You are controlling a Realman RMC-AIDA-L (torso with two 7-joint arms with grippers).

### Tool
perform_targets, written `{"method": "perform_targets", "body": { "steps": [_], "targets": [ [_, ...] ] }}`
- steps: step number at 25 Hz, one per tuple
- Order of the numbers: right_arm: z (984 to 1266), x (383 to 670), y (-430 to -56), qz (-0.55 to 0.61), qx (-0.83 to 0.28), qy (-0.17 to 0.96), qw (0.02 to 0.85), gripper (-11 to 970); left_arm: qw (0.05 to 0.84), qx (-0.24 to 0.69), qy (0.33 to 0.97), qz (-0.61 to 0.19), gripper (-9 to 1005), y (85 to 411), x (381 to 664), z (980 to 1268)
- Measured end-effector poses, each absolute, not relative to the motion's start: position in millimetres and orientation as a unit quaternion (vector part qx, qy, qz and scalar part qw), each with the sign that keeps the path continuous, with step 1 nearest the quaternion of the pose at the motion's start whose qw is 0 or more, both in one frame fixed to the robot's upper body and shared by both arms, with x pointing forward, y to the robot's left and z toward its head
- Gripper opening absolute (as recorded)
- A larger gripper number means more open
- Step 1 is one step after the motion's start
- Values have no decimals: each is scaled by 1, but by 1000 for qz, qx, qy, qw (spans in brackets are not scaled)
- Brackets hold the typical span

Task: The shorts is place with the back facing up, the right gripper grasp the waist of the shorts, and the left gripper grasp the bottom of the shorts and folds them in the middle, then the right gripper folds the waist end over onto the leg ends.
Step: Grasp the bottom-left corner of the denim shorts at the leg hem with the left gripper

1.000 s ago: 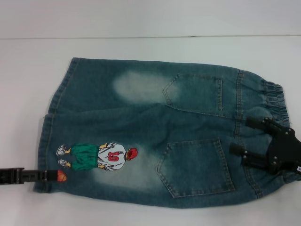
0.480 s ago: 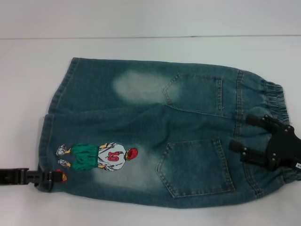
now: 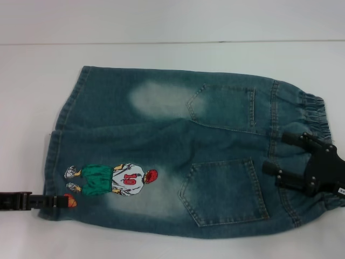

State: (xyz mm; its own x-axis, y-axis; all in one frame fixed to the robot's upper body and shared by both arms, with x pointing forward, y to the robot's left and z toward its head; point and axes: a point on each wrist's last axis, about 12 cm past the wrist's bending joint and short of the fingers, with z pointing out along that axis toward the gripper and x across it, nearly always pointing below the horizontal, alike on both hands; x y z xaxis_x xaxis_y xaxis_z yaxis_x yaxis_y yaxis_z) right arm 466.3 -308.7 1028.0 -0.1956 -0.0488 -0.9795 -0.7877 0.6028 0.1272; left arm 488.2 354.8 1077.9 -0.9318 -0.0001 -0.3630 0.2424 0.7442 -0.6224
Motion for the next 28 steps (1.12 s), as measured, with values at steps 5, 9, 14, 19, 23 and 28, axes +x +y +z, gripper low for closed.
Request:
{"method": "perform_targets", "body": {
  "steps": [5, 9, 14, 19, 23, 28],
  "targets": [
    [1028, 466, -309, 330, -297, 699, 561, 948, 179, 72, 917, -348, 813, 356, 490, 1082],
    [1028, 464, -310, 330, -294, 698, 563, 948, 181, 82, 917, -345, 747, 355, 490, 1085],
    [1028, 463, -310, 331, -290, 698, 565, 948, 182, 87, 917, -345, 554, 354, 491, 1085],
    [1034, 456, -313, 346, -271, 678, 589, 948, 183, 93, 917, -342, 337, 353, 492, 1084],
    [1042, 441, -326, 359, -215, 658, 626, 948, 183, 97, 917, -342, 111, 352, 492, 1085],
    [1042, 417, -354, 363, -95, 659, 652, 948, 185, 101, 916, -340, 13, 352, 494, 1086]
  ]
}}
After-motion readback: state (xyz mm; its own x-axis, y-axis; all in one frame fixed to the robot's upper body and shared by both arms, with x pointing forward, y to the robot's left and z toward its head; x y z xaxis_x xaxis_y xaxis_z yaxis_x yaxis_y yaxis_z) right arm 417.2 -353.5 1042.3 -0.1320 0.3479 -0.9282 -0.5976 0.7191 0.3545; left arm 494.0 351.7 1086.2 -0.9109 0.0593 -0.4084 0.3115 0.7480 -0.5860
